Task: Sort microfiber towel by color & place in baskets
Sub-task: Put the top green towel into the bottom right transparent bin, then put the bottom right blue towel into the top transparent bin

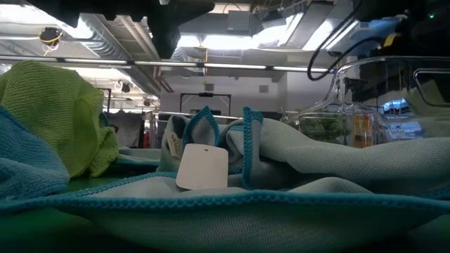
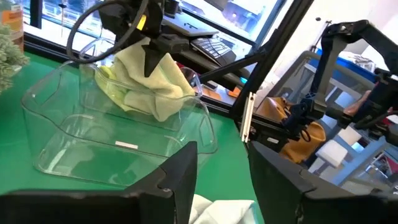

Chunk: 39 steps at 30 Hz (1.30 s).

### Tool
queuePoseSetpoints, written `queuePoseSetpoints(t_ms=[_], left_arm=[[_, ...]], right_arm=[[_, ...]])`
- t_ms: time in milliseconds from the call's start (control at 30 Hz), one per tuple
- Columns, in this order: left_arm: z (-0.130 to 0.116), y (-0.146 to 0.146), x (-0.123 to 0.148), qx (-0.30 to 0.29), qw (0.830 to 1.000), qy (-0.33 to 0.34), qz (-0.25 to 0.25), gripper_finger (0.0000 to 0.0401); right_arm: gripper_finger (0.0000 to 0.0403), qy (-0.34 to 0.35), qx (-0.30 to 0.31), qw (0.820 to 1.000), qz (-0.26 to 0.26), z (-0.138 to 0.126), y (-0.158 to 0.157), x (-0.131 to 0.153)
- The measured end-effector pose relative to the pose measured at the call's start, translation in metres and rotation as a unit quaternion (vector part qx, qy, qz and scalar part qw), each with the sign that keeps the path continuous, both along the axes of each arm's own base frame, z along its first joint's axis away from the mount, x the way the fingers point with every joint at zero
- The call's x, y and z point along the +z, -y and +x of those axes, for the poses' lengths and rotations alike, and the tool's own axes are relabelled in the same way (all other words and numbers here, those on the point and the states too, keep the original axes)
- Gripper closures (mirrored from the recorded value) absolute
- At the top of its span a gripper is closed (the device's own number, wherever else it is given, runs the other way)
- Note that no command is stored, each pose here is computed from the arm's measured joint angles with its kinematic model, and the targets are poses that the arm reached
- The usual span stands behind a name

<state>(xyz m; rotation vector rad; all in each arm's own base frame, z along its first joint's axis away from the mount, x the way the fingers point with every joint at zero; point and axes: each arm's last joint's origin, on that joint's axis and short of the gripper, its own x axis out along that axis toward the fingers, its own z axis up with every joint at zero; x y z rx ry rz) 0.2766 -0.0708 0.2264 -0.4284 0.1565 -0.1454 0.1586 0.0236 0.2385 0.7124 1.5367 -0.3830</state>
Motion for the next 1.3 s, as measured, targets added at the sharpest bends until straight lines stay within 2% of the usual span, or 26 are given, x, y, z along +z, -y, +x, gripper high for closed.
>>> queuePoseSetpoints(t_ms=[200,500,633,733,833,900,1067,1200,1300], left_arm=[[0.0,0.0,0.0,0.002,1.0,0.0,0.0,0.0238],[0.0,0.0,0.0,0.001,1.0,0.004,0.008,0.0235],[0.0,0.003,0.001,-0.002,1.0,0.006,0.008,0.0235],[0.004,0.012,0.009,-0.018,0.999,0.022,0.038,0.0235],[0.017,0.026,0.019,-0.039,0.994,0.038,0.093,0.0235],[0.029,0.035,0.021,-0.051,0.99,0.022,0.129,0.0235],[0.055,0.05,0.01,-0.081,0.974,-0.092,0.188,0.0235],[0.069,0.06,-0.006,-0.099,0.958,-0.167,0.211,0.0235],[0.077,0.067,-0.015,-0.106,0.953,-0.185,0.217,0.0235]], right_arm=[[0.0208,0.054,0.006,0.998,-0.03,0.009,0.001,0.02],[0.0208,0.032,0.021,0.995,-0.091,-0.003,0.006,0.066],[0.0208,0.072,0.015,0.99,-0.12,-0.002,0.008,0.087],[0.0208,0.12,0.009,0.984,-0.135,0.003,0.008,0.101],[0.0208,0.181,-0.003,0.973,-0.14,0.012,0.008,0.11],[0.0208,0.219,-0.007,0.966,-0.14,0.019,0.007,0.114],[0.0208,0.291,0.018,0.946,-0.144,0.033,0.006,0.12],[0.0208,0.316,0.028,0.938,-0.142,0.041,0.005,0.122],[0.0208,0.318,0.041,0.938,-0.132,0.044,0.003,0.121]])
